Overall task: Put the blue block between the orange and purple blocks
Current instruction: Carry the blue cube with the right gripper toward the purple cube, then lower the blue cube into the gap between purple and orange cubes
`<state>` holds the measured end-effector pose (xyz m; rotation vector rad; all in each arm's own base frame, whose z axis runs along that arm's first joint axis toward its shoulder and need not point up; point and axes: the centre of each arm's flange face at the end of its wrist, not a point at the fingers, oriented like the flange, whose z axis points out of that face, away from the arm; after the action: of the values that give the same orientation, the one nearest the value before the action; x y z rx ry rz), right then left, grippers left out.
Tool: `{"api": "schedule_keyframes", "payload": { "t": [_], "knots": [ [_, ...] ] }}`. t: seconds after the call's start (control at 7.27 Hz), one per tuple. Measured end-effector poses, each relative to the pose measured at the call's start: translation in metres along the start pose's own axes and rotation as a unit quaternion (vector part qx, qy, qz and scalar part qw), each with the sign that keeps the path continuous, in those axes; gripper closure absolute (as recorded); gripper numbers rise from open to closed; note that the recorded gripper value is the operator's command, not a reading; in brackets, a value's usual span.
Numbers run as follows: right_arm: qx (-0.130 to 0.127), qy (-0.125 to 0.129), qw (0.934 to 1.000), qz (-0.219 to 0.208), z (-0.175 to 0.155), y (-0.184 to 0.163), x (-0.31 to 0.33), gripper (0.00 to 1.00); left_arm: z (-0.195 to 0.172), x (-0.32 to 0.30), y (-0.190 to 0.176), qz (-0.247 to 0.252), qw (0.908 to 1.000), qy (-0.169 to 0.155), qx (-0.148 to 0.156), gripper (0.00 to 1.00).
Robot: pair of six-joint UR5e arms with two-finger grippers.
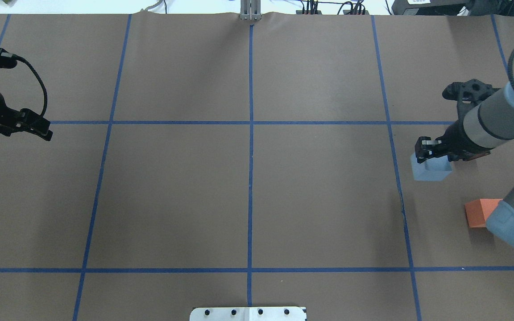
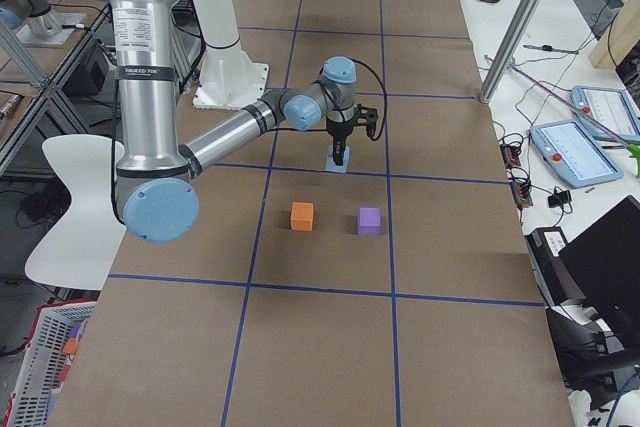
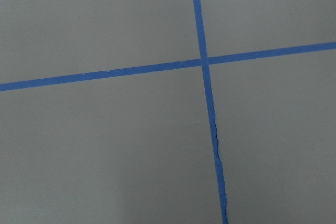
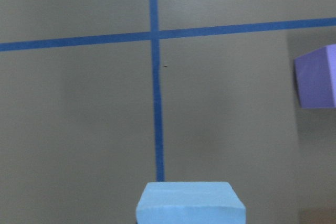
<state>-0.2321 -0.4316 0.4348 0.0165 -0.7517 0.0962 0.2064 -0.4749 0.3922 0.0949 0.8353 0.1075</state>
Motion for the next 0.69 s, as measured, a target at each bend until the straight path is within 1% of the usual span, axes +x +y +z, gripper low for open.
{"api": "schedule_keyframes", "payload": {
  "t": [0.14, 0.41, 0.55, 0.69],
  "knots": [
    [-0.01, -0.003, 0.9999, 0.001, -0.001, -0.009, 0.033, 1.0, -0.001, 0.001, 0.0, -0.001, 1.0, 0.0, 0.001, 0.0],
    [-0.027, 0.005, 0.9996, -0.009, 0.011, -0.015, 0.074, 1.0, -0.002, 0.002, 0.0, -0.004, 1.0, 0.002, 0.002, 0.0],
    [-0.035, 0.011, 0.9993, -0.007, 0.025, -0.018, 0.087, 1.0, -0.002, 0.003, 0.0, -0.01, 0.9999, 0.003, 0.003, 0.0],
    [-0.037, 0.012, 0.9992, -0.008, 0.04, -0.022, 0.098, 1.0, -0.003, 0.004, -0.001, -0.014, 0.9999, 0.004, 0.003, 0.0]
  ]
}}
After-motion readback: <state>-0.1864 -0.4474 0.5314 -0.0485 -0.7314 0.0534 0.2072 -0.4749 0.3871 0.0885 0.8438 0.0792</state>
